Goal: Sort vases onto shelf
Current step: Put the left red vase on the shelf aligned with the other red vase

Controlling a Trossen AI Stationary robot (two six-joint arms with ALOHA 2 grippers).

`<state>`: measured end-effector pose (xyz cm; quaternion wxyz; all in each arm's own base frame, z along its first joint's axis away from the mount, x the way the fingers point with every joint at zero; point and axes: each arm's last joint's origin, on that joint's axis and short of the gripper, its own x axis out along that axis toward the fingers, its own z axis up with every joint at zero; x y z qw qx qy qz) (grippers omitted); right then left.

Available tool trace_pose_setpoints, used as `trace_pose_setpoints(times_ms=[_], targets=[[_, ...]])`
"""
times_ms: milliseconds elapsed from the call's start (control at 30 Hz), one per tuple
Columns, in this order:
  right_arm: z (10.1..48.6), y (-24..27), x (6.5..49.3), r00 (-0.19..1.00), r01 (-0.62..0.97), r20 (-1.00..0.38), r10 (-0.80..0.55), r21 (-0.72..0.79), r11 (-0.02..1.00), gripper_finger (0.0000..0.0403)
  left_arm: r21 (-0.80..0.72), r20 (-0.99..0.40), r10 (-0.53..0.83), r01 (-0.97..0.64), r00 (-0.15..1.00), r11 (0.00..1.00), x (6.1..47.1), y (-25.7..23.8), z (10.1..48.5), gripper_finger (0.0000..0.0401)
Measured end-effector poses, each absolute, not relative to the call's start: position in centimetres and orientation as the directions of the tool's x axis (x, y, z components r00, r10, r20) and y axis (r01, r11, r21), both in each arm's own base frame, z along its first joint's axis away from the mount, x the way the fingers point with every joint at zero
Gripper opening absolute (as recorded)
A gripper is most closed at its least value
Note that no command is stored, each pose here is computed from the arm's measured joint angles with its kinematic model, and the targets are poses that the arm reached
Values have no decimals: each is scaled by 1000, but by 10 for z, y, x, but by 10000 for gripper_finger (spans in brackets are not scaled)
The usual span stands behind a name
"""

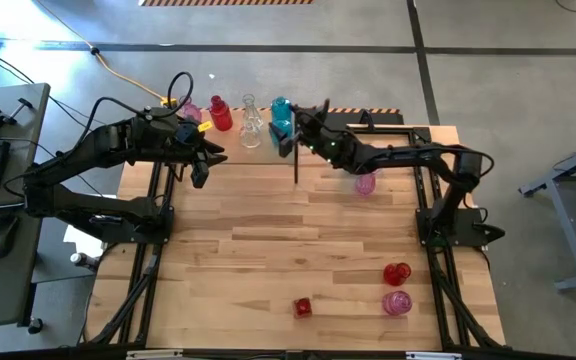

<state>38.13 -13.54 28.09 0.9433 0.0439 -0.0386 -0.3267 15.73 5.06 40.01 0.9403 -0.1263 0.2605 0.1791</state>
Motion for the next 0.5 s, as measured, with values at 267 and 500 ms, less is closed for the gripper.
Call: trace_pose_setpoints(times_ms=[267,500], targets=[[312,-121,362,842,536,2,-539,100,838,392,-144,-534,271,-403,801,904,157,51,400,113],[341,-87,328,912,402,-154,-380,146,904,392,-144,-532,272,-403,802,904,157,51,400,113]])
